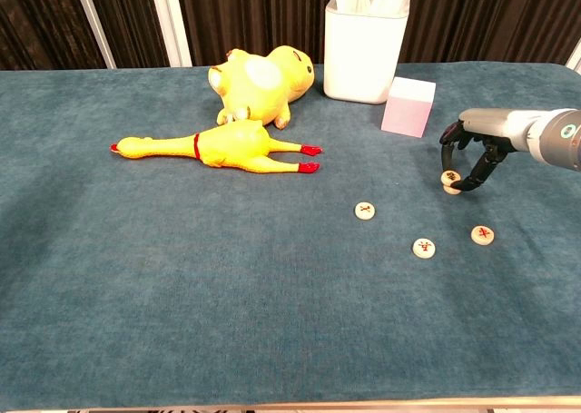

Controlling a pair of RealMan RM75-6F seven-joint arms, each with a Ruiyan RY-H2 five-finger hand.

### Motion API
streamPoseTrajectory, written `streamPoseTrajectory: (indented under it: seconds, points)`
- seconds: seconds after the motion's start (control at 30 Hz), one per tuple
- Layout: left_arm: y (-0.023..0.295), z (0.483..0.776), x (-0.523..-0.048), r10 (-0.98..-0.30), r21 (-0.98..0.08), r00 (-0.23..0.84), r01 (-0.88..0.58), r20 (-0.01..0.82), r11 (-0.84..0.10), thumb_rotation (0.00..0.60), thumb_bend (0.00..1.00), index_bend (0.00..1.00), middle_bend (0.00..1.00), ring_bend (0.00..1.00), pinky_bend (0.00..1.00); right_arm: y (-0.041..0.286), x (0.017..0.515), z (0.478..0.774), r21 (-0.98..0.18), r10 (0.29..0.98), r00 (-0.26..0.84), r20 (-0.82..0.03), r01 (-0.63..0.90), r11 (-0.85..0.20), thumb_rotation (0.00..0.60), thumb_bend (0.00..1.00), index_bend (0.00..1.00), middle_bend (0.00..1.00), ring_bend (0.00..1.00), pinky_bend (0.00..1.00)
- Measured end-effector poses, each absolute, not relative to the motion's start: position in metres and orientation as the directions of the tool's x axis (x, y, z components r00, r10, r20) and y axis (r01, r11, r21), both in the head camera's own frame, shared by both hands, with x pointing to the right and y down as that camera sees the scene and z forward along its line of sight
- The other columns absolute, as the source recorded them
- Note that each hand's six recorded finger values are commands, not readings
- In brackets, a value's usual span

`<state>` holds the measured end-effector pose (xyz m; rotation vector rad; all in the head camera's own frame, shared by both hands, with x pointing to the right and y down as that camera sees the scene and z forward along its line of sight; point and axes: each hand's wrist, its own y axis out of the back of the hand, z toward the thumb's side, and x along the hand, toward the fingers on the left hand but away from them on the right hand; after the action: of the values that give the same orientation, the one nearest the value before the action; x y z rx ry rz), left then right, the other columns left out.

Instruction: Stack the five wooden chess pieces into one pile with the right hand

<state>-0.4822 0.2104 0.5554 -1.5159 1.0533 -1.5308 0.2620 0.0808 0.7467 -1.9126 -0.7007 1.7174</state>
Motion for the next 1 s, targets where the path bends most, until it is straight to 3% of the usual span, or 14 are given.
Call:
streamPoseTrajectory:
  seconds: [1.0]
  points:
    - [0.2107,0.5534,-0.4821,-0.917,-0.918,-0.044,-0.048,0.396,-0.394,0.6,0.82,0.09,0.0,0.0,0.02,0.0818,0.2698,0.7458,-0.646,0.648,0.078,-0.758,0.053,-0.762,0.6,0.39,0.54,0.15,0.17,0.13]
